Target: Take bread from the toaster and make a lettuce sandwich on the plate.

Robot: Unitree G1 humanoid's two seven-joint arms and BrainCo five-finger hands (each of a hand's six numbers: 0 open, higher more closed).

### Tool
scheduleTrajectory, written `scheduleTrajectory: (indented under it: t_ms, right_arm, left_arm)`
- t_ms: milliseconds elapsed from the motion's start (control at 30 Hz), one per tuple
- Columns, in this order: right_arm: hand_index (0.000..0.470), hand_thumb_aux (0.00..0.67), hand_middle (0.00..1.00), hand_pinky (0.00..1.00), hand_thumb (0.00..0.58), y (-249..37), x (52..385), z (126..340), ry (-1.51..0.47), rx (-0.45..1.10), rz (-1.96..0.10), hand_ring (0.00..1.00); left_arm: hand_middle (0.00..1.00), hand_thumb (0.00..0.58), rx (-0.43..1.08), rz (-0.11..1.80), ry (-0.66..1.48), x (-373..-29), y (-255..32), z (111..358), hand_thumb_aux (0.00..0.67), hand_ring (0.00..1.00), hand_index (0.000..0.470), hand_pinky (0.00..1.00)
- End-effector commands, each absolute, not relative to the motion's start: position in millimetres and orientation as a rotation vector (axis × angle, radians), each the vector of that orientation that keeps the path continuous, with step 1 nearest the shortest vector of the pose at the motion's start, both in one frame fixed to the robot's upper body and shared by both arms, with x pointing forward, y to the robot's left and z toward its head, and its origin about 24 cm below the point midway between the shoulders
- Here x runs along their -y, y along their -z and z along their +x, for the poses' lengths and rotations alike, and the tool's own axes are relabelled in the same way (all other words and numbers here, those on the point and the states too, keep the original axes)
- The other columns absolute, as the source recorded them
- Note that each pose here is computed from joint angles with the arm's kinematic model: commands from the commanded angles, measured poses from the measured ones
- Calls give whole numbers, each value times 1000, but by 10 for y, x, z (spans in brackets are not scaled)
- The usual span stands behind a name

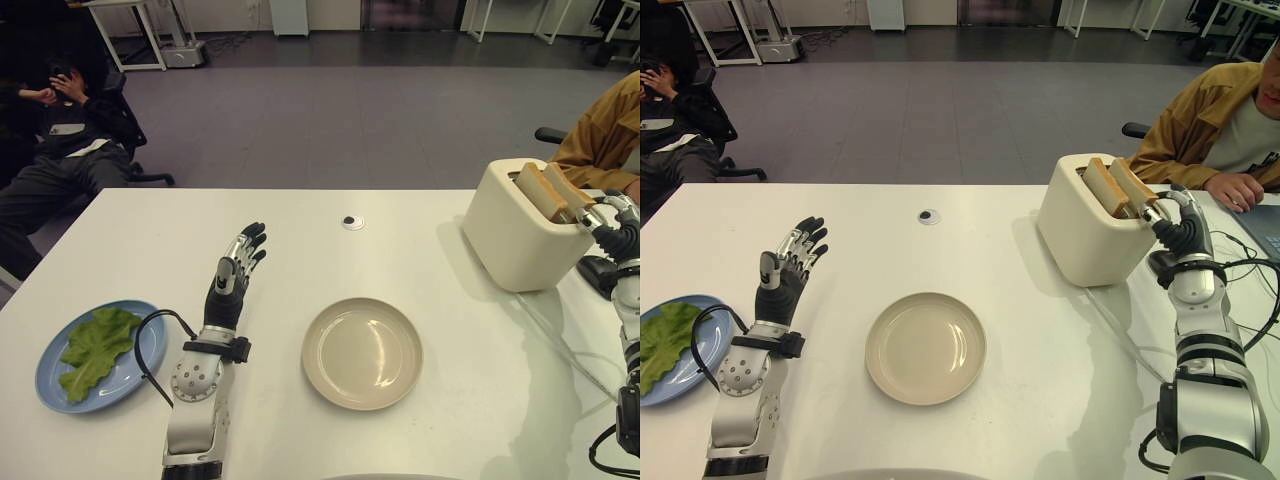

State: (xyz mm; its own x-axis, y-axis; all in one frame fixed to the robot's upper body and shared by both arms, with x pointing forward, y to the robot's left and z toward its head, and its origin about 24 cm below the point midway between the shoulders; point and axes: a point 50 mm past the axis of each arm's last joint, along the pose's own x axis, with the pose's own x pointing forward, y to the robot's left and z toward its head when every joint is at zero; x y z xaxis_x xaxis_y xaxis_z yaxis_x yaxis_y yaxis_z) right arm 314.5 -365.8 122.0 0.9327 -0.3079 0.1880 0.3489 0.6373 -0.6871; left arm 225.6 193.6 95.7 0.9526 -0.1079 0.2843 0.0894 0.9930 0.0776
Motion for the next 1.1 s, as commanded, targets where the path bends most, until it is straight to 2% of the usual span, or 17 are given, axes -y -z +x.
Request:
scheduleTrajectory:
  t_ms: [33,300,367,467,533,633,700,767,833,1100]
  right_arm:
    - [251,357,0,0,454,-1167,3619,3170,354,31,-812,0]
    - [269,384,0,0,474,-1115,3609,3177,352,9,-818,0]
    - [286,407,0,0,491,-1107,3582,3193,345,11,-819,0]
    - [335,478,0,0,532,-1095,3554,3205,336,17,-814,0]
    - [332,473,0,0,530,-1085,3542,3212,334,16,-811,0]
    - [300,428,0,0,505,-1065,3525,3223,334,10,-808,0]
    - [311,444,0,0,514,-1053,3508,3235,331,7,-807,0]
    - [345,491,0,0,539,-1052,3502,3241,329,6,-805,0]
    - [470,670,0,0,580,-1057,3502,3243,330,8,-804,0]
    - [470,670,0,0,580,-1152,3511,3255,344,58,-787,0]
  left_arm:
    - [0,0,293,64,97,-1945,-960,2231,0,0,0,0]
    - [0,0,298,62,99,-1939,-967,2227,0,0,0,0]
    - [0,0,300,63,99,-1941,-968,2226,0,0,0,0]
    - [0,0,301,63,98,-1943,-970,2226,0,0,0,0]
    - [0,0,300,63,98,-1944,-971,2225,0,0,0,0]
    - [0,0,301,62,100,-1937,-969,2227,0,0,0,0]
    - [0,0,301,62,101,-1936,-969,2227,0,0,0,0]
    - [0,0,301,62,100,-1938,-969,2226,0,0,0,0]
    - [0,0,301,62,100,-1935,-969,2226,0,0,0,0]
    - [0,0,298,58,96,-1931,-957,2214,0,0,0,0]
